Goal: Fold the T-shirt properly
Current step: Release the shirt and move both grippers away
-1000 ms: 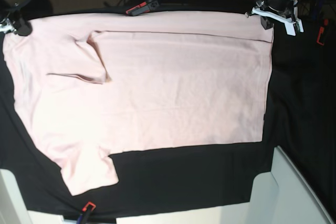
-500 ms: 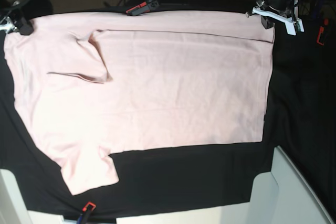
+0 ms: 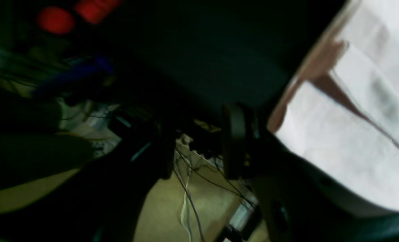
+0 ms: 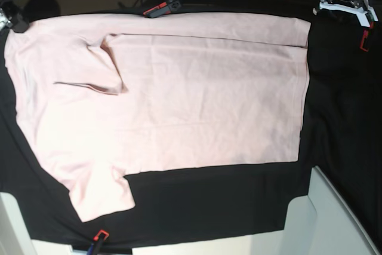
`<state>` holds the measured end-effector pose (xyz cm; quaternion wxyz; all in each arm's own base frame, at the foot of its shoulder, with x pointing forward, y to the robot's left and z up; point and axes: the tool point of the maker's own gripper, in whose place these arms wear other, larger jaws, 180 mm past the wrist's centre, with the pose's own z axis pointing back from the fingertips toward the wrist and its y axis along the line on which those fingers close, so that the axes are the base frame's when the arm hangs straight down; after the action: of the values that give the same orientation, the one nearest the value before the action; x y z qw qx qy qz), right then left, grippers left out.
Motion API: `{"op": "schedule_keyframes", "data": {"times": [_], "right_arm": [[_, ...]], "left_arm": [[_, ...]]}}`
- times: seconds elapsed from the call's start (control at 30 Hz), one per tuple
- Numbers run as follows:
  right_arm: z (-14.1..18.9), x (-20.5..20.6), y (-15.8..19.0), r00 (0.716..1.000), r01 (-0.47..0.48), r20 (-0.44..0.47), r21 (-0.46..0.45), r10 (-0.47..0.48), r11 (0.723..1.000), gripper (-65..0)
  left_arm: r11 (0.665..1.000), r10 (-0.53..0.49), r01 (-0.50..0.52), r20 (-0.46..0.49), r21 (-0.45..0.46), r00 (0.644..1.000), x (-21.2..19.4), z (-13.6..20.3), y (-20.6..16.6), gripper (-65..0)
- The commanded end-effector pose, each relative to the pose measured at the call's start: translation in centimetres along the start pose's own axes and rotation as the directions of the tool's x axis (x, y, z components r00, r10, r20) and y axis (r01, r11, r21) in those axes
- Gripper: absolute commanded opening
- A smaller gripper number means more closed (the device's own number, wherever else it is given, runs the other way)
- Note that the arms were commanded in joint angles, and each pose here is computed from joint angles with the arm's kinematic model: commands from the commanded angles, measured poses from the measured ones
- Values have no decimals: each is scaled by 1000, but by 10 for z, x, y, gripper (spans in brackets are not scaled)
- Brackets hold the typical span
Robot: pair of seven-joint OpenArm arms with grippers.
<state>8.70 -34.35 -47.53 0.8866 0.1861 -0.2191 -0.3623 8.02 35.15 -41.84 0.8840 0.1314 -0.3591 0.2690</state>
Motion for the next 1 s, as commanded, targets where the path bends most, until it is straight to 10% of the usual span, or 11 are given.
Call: {"op": "schedule_keyframes", "data": {"times": [0.0,0.27,0.6,0.97], "right_arm": [[15,26,2,996,-56,72,-12,57,998,-299],[39,94,29,952,-245,170,-70,253,967,-293],[-20,188,132,769,-623,126,-69,626,779,-292],[-105,215,184,801,-592,144,42,581,805,-287]], "left_arm": [[1000,-19,19,73,-4,997,25,4,0,-420],[993,-79,98,237,-70,968,96,-2,-30,-418],[958,-146,198,243,-207,959,127,-61,-92,-418],[966,-104,136,149,-222,983,149,-94,-109,-418]]}}
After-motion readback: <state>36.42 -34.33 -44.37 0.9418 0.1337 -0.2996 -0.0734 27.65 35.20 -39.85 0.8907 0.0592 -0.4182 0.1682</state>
